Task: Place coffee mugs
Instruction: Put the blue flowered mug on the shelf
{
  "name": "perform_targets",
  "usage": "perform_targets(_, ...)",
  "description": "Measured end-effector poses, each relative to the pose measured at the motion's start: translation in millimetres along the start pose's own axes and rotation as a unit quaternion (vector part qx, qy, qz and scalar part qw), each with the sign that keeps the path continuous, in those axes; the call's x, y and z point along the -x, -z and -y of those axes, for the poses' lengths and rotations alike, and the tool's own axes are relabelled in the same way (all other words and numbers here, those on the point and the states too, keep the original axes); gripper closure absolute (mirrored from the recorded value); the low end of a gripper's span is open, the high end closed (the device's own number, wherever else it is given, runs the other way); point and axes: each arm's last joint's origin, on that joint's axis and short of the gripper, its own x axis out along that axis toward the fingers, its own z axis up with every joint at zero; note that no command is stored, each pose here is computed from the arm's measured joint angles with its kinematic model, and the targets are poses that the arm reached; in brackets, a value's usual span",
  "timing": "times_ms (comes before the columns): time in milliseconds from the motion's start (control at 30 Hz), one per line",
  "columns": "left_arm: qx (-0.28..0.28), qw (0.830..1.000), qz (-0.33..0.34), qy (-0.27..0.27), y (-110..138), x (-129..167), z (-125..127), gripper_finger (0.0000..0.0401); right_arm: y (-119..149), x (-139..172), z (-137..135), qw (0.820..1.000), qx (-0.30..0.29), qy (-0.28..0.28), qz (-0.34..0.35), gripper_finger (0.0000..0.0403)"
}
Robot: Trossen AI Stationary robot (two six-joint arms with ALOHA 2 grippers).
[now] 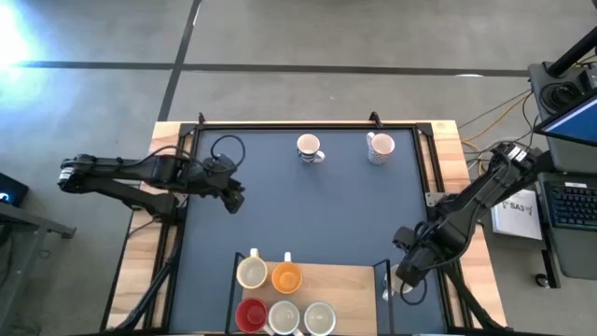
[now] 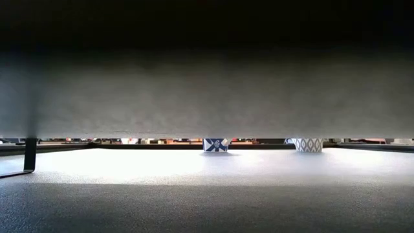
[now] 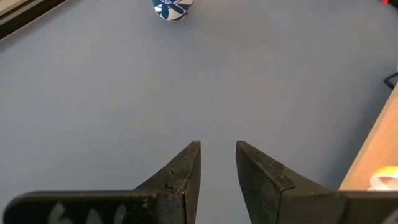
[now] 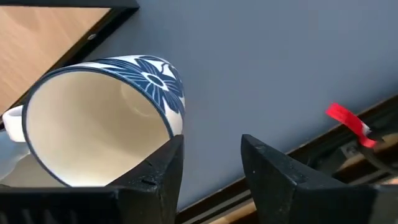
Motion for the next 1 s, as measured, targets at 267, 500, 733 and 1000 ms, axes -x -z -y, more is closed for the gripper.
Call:
perform_targets(267, 0.015, 1.0, 0.011, 0.009, -1, 6, -2, 0.0317, 0, -19, 3, 0.999, 0.019, -0.015, -0.022, 0.0265)
perform_targets(500, 0.024, 0.999, 0.017, 0.013, -2, 7, -2, 0.0317, 0, -17, 5, 0.999, 0.033, -0.02, -0.021, 0.0273)
perform_targets(733, 0.029, 0.999, 0.017, 0.013, -2, 7, -2, 0.0317, 3, 6, 7, 0.997, 0.018, -0.07, -0.012, 0.0275)
perform_targets(1000, 0.03, 0.999, 0.018, 0.013, -2, 7, -1, 0.0317, 3, 15, -3, 0.994, 0.014, -0.106, -0.007, 0.0277)
